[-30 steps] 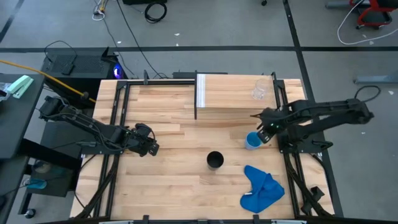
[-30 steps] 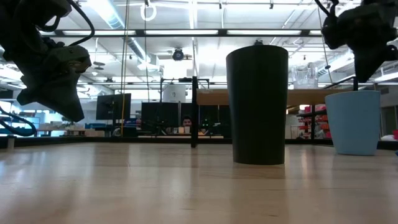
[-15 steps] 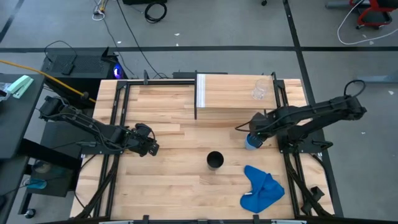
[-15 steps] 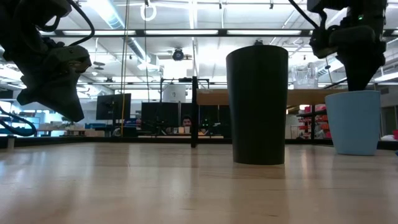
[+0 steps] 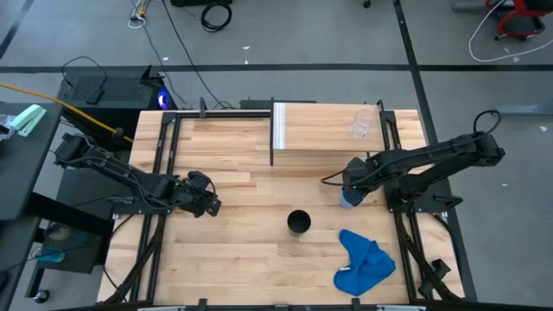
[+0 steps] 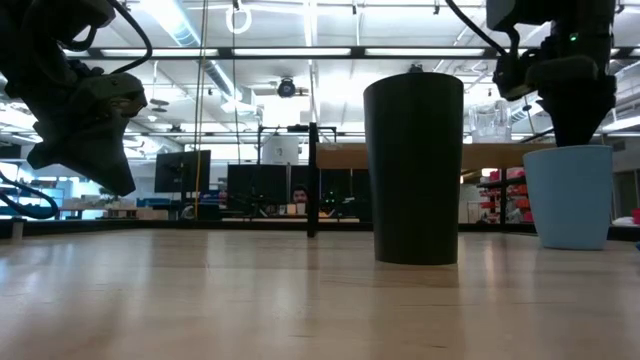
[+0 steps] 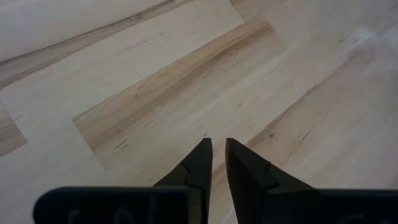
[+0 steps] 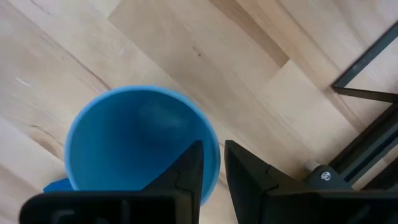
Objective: Stack small to large cups/mugs on shelf
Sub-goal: Put the blue cup on the shelf
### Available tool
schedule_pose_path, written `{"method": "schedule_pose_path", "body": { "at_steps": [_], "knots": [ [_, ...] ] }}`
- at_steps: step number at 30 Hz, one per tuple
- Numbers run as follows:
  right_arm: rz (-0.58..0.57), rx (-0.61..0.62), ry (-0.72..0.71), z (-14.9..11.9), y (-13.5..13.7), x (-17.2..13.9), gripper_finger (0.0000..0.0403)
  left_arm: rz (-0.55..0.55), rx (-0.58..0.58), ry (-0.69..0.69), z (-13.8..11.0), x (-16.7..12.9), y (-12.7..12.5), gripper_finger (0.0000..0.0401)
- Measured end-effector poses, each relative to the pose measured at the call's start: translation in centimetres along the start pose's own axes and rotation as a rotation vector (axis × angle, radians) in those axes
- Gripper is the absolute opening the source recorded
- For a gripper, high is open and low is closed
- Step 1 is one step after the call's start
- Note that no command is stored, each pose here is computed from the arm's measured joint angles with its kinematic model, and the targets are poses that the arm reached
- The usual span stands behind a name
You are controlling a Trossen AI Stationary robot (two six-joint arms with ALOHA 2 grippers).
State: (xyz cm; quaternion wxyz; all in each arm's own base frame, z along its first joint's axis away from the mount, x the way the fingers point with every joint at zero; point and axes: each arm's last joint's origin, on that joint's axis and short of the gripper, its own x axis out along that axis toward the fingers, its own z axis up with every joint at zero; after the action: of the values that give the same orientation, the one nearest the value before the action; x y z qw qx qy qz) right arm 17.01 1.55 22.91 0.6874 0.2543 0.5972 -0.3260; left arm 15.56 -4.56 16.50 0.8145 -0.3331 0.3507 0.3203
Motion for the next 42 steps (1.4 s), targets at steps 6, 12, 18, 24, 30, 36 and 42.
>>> {"method": "schedule_pose_path", "body": {
  "at_steps": [6, 12, 18, 24, 30, 36, 42],
  "knots": [
    [-0.035, -0.027, 0.025, 0.2, 0.5, 0.7, 0.0073, 0.0, 0.0, 0.0, 0.0, 0.0, 0.0, 0.0056],
    [-0.053, -0.045, 0.038, 0.5, 1.1, 1.5, 0.0073, -0.001, -0.001, 0.0, 0.0, 0.0, 0.0, 0.0061],
    [-0.046, -0.038, 0.033, 0.6, 1.2, 1.5, 0.0064, -0.002, -0.001, -0.001, 0.0, 0.0, 0.0, 0.0054],
    [-0.035, -0.035, 0.032, 0.6, 1.3, 1.4, 0.0014, -0.002, -0.001, -0.001, 0.0, 0.0, 0.0, 0.0051],
    [-0.015, -0.04, 0.037, 0.6, 1.2, 1.2, 0.0011, -0.001, -0.001, -0.001, 0.0, 0.0, 0.0, 0.0059],
    [0.093, -0.07, -0.003, 1.3, 1.6, -2.5, 0.0005, -0.003, -0.002, -0.001, 0.0, 0.0, 0.0, 0.0061],
    [0.136, -0.11, -0.091, 2.8, 1.5, -10.1, 0.0003, -0.005, -0.003, -0.002, 0.0, 0.0, -0.1, 0.0054]
  ]
}}
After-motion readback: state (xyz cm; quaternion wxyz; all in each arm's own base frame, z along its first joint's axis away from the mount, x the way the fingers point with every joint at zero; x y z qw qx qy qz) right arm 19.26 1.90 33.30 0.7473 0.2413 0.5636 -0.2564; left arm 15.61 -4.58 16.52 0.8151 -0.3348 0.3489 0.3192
